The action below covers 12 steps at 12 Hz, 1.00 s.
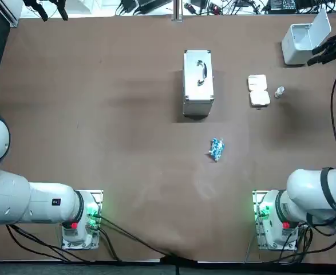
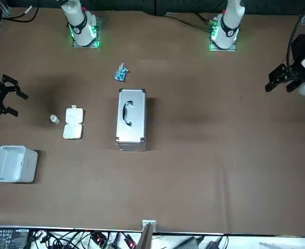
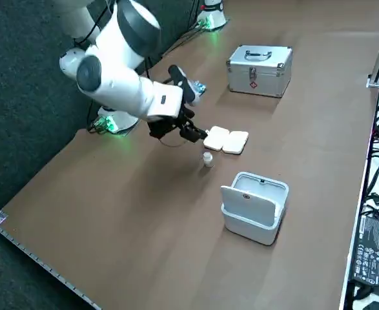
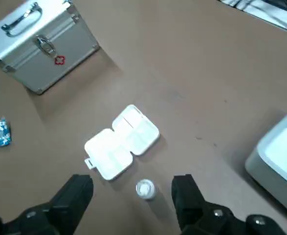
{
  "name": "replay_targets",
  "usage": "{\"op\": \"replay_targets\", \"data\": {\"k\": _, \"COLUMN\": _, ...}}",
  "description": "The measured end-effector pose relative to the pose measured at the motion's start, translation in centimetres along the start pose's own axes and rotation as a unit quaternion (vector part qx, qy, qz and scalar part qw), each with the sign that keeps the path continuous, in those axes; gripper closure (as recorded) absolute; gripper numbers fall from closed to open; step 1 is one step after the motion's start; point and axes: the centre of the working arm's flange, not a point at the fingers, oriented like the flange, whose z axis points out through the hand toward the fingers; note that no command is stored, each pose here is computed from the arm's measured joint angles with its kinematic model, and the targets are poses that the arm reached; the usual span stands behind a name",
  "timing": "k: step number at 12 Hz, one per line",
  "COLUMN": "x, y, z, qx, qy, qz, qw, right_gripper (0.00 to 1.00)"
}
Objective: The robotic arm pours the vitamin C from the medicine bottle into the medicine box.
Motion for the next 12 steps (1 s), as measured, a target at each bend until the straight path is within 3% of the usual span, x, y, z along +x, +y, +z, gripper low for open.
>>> {"op": "replay_targets", "data": {"k": 7, "x": -2.1, "y": 1.3, "z": 4.5, "qx": 0.047, "qy": 0.077, "qz": -0.067, "qw": 0.994, "right_gripper": 0.0}}
{"op": "replay_targets", "data": {"k": 12, "x": -6.7, "y": 3.3, "z": 8.7, "qx": 0.059, "qy": 0.119, "qz": -0.096, "qw": 0.986, "right_gripper": 0.0}}
